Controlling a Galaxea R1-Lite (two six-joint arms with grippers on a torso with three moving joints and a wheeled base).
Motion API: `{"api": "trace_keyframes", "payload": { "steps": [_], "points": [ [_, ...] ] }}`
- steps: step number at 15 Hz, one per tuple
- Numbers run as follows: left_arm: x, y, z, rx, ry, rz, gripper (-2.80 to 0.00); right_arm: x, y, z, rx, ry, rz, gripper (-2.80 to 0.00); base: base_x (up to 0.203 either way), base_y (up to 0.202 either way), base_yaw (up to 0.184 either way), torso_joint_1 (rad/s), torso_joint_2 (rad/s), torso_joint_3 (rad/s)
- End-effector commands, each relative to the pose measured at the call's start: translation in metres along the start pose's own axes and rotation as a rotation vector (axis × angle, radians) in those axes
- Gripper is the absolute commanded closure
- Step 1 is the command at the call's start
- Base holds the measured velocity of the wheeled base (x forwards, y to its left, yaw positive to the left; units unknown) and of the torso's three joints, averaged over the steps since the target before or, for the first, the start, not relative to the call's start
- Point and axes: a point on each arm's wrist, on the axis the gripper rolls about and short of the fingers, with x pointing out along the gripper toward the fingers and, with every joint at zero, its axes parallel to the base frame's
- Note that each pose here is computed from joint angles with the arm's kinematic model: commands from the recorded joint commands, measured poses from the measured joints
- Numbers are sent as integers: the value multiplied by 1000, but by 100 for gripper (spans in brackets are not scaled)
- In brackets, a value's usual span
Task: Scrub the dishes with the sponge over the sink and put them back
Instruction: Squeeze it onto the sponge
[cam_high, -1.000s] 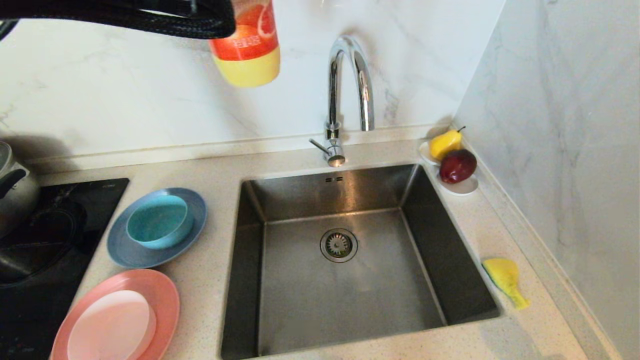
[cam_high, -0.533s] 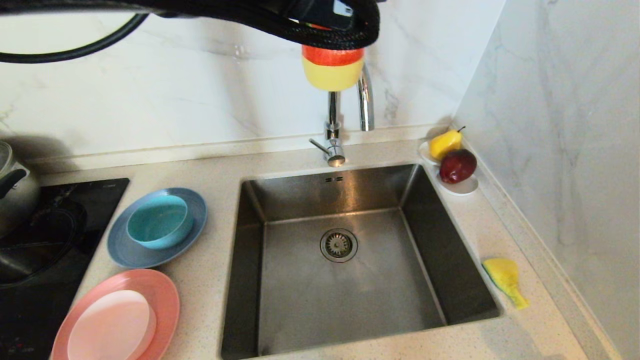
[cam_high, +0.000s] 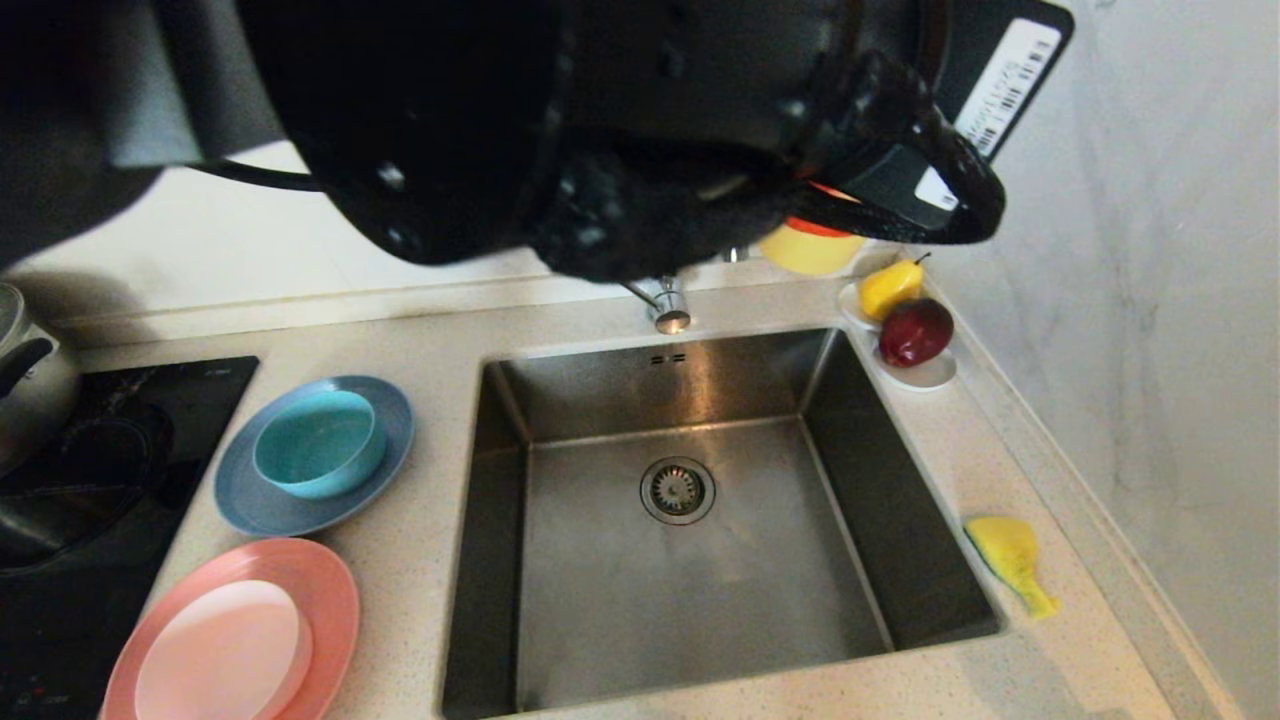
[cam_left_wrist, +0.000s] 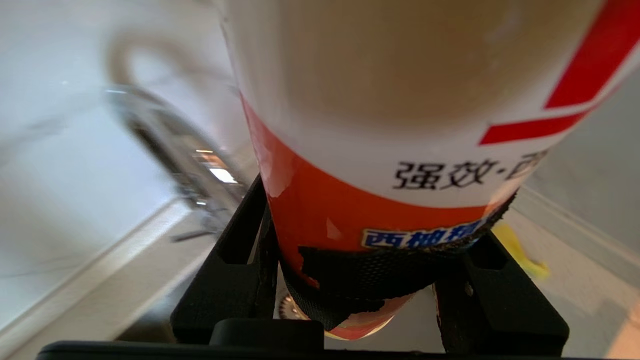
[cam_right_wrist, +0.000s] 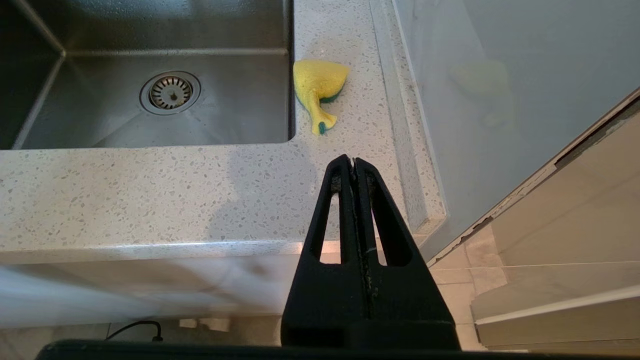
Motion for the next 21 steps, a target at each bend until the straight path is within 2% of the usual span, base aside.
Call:
{"api": "trace_keyframes", "payload": {
  "steps": [1,4,6,10,12,15,19,21],
  "points": [
    [14,-26,-13,33,43,-30,0,0,0,0,0,-1,1,0,0,0,0,0,0,0],
    [24,-60,-30,72,98,-55,0,0,0,0,0,-1,1,0,0,0,0,0,0,0],
    [29,-76,-38,91,118,-68,0,0,0,0,0,-1,1,0,0,0,0,0,0,0],
    [41,-97,-57,128,165,-87,0,0,0,0,0,-1,1,0,0,0,0,0,0,0],
    [47,-106,-69,162,206,-70,0,0,0,0,0,-1,1,0,0,0,0,0,0,0],
    [55,-120,-95,249,279,-61,0,0,0,0,0,-1,1,0,0,0,0,0,0,0],
    [62,-138,-134,406,383,-81,0,0,0,0,0,-1,1,0,0,0,0,0,0,0],
    [69,-148,-149,441,410,-87,0,0,0,0,0,-1,1,0,0,0,0,0,0,0]
  ]
}}
